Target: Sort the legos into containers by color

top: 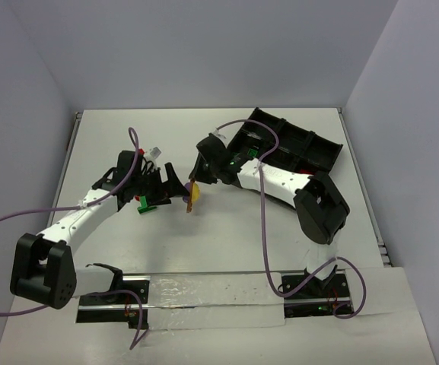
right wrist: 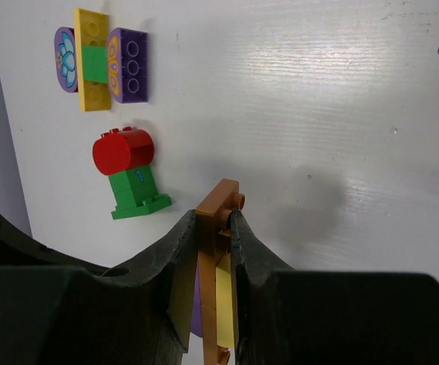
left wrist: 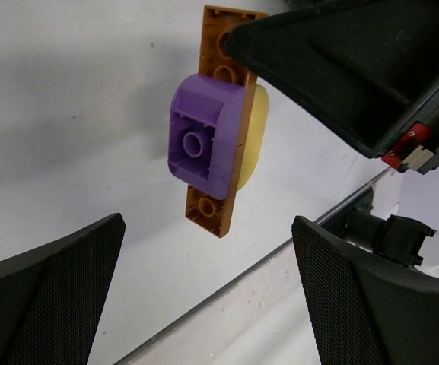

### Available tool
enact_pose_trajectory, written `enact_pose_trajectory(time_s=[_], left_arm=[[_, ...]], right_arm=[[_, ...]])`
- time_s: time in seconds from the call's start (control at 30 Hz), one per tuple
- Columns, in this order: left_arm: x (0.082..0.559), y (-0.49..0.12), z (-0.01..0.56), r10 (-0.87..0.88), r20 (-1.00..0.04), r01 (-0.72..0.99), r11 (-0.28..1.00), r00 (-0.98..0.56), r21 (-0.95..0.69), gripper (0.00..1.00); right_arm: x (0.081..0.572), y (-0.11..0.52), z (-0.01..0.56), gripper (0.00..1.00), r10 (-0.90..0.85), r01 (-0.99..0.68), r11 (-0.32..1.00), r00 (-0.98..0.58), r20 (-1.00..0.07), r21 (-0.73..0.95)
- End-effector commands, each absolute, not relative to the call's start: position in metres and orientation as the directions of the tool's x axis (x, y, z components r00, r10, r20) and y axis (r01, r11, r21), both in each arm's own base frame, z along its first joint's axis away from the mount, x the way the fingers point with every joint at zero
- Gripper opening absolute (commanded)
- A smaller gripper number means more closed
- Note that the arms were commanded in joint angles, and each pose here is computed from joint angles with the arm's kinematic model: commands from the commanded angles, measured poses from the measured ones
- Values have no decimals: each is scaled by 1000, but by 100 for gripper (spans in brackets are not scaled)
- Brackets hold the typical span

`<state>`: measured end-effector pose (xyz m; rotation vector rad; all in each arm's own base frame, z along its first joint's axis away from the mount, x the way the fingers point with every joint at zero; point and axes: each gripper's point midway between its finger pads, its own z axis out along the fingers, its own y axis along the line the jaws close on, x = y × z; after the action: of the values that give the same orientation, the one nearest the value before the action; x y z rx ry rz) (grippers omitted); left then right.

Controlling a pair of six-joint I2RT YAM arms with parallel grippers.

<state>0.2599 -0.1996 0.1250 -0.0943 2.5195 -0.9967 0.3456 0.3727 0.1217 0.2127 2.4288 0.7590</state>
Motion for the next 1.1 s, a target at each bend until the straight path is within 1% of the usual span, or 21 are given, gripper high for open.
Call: enact_pose_trajectory(time_s=[0.0,0.17,0.33,0.47,0.57,0.67,0.73,0.9,1.07], left_arm=[[269,-210,139,-231,-375,137,663,-898,-736,99],[278,-210,138,-251,-358,123,640,-899,-758,95],[289,-207,133,-259,-359,114,649,-897,-752,92],[295,-210,136,-260,-358,126,627,-897,-769,87],[295,-217,145,-257,-354,154,571,-899,-806,80],[292,-225,157,-247,-357,200,494,-901,-846,75],[288,-228,159,-242,-353,212,464,-904,-860,73],[284,-228,158,-236,-346,216,444,-908,-870,65],[282,-228,160,-234,-346,222,432,-909,-874,62]], right_arm=[[351,379,177,0,333,-96,772,-782,-527,629],[348,379,188,0,334,-120,755,-775,-536,644],[345,378,197,0,333,-140,743,-771,-543,655],[342,379,202,0,334,-150,730,-772,-540,666],[342,379,207,0,341,-154,722,-768,-542,674],[341,381,208,0,341,-157,713,-774,-534,683],[339,383,211,0,339,-164,704,-778,-529,691],[338,387,218,0,338,-178,687,-780,-527,705],[335,389,220,0,344,-179,656,-794,-501,734]])
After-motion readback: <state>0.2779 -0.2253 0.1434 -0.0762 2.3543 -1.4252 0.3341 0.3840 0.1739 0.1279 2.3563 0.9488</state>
